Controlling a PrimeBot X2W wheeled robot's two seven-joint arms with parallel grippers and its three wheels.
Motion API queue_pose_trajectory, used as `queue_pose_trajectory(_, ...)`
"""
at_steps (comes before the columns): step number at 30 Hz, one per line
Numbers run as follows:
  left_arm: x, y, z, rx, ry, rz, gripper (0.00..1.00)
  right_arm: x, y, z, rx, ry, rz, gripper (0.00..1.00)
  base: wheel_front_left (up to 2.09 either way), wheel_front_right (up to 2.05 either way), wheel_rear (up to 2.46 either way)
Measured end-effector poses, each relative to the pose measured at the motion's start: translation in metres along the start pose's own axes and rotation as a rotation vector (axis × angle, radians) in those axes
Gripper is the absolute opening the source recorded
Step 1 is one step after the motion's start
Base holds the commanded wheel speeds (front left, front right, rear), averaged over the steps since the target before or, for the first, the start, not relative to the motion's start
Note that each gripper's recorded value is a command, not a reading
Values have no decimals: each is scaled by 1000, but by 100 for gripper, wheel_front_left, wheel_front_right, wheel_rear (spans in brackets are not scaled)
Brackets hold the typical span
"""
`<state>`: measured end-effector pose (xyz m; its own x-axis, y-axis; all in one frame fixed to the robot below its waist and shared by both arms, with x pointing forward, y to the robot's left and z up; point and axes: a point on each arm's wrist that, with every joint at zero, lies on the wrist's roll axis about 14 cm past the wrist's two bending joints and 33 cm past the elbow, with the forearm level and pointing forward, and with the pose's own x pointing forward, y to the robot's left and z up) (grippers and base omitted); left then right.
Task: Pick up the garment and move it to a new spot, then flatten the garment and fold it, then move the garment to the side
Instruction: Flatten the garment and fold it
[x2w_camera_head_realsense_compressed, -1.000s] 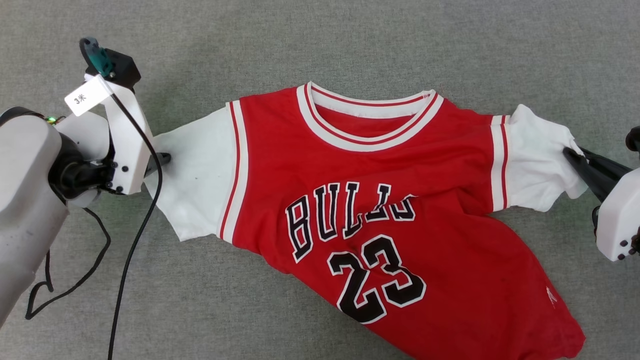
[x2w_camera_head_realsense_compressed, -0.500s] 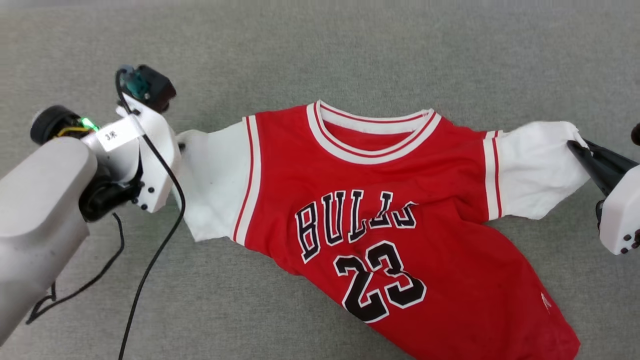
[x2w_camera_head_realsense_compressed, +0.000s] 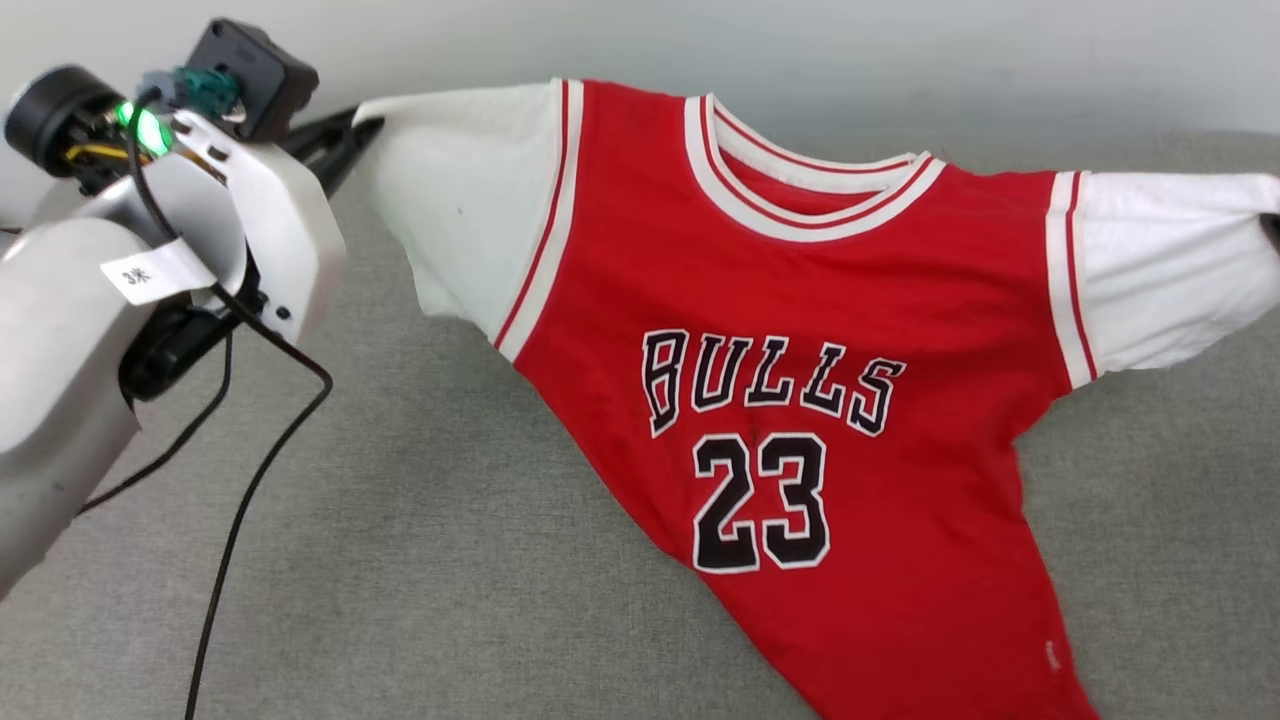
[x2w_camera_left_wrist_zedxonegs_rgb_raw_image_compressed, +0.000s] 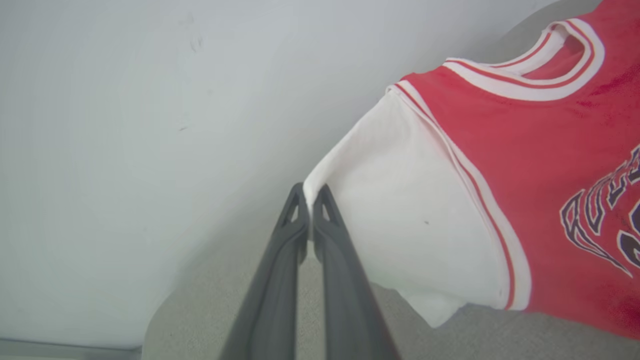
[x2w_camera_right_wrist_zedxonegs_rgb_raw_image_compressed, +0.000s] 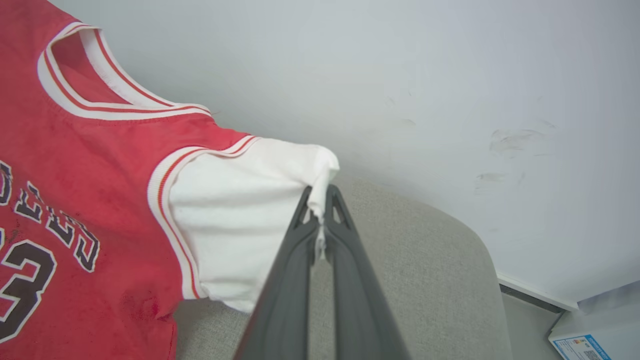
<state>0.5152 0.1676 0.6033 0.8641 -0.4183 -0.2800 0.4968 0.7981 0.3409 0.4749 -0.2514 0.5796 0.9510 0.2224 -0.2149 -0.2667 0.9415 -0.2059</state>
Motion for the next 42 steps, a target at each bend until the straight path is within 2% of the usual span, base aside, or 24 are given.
queue_pose_trajectory(10, -43, 20, 111, 110, -303, 118, 0, -24, -13, 99, -81, -252, -47, 0, 0, 0, 0)
queue_pose_trajectory(14, -48, 19, 136, 123, -365, 127, 0, -28, -12, 131, -94, -338, -52, 0, 0, 0, 0)
queue_pose_trajectory(19, -41, 20, 161, 129, -422, 126, 0, -20, -9, 154, -99, -389, -40, 0, 0, 0, 0)
queue_pose_trajectory(25, -17, 41, 184, 138, -467, 155, 0, 12, -15, 176, -112, -412, -41, 0, 0, 0, 0)
queue_pose_trajectory(33, 29, 85, 210, 77, -566, 235, 0, 78, -37, 207, -170, -449, -103, 0, 0, 0, 0)
queue_pose_trajectory(36, 47, 96, 223, 33, -626, 244, 0, 102, -45, 218, -181, -481, -131, 0, 0, 0, 0)
queue_pose_trajectory(42, 72, 122, 236, 24, -706, 289, 0, 134, -57, 249, -211, -590, -181, 0, 0, 0, 0)
